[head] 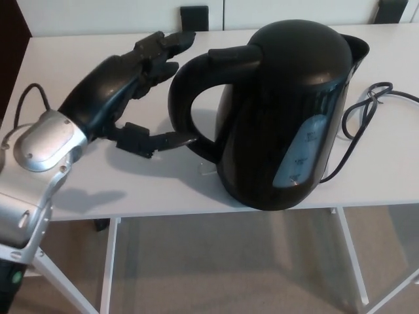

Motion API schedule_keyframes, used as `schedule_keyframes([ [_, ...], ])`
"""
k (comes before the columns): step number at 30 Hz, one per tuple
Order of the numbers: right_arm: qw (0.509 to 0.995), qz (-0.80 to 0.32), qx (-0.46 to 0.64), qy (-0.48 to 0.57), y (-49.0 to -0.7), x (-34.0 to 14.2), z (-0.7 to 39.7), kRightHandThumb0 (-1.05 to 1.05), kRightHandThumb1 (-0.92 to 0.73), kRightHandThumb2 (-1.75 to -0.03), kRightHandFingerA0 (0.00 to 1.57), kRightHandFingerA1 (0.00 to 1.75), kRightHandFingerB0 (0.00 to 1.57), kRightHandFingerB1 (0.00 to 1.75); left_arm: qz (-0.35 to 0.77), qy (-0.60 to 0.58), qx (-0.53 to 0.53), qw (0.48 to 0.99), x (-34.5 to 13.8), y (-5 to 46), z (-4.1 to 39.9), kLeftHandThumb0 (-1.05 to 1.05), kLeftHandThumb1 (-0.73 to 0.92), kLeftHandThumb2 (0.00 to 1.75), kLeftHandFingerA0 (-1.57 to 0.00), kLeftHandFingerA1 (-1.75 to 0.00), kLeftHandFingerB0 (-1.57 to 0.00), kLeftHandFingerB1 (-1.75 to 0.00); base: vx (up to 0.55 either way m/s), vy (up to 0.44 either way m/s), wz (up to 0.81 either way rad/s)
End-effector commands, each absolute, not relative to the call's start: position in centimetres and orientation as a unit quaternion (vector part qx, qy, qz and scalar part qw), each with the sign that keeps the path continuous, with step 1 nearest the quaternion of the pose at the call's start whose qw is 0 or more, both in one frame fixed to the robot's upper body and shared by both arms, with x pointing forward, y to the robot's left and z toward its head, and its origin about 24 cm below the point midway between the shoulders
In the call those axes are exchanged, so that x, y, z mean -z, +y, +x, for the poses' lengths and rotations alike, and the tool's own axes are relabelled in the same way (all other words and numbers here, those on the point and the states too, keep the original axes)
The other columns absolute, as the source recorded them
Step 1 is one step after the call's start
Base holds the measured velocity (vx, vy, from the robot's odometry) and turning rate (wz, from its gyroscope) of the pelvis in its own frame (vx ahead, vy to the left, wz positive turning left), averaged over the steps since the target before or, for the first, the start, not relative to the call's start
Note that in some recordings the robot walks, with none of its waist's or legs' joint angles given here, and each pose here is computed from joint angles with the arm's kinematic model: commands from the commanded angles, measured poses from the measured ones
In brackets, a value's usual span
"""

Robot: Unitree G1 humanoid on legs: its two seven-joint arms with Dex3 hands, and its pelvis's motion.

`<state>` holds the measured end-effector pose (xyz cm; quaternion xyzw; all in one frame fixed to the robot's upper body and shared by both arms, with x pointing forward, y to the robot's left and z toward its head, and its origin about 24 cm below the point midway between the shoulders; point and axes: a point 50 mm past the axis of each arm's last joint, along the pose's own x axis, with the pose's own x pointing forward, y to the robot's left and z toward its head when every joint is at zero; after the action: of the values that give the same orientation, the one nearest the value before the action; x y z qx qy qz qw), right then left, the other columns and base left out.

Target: The robot walk towards a table in front and uses its left hand to pick up the pot from the base and places it on the table

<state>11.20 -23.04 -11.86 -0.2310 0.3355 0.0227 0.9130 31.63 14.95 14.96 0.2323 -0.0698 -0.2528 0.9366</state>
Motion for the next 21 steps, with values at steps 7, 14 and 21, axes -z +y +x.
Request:
schedule_keyframes([
  [7,0.91,-0.235,-0.022,0.34,-23.5,11.8,11.3,0.0,-0.91,-0.67,0.16,0.36,0.13,0.33,0.21,-0.079,0.172,0.959,-14.7,13.7,32.1,-0.27,0.28,0.84,-0.01,-0.49,0.0,-0.47,0.0,0.0,0.0],
  [14,0.91,-0.244,-0.024,0.334,-23.5,11.6,11.7,-0.02,-0.9,-0.67,0.17,0.37,0.16,0.34,0.235,-0.098,0.153,0.955,-14.4,12.5,32.2,-0.59,0.4,0.68,-0.21,-0.42,-0.13,-0.35,0.0,0.0,0.0],
  [21,0.912,-0.246,-0.025,0.327,-23.4,11.3,12.2,-0.05,-0.91,-0.67,0.16,0.37,0.16,0.34,0.247,-0.097,0.124,0.956,-13.5,12.2,32.5,-0.53,0.39,0.66,-0.28,-0.43,-0.18,-0.36,0.0,0.0,0.0],
])
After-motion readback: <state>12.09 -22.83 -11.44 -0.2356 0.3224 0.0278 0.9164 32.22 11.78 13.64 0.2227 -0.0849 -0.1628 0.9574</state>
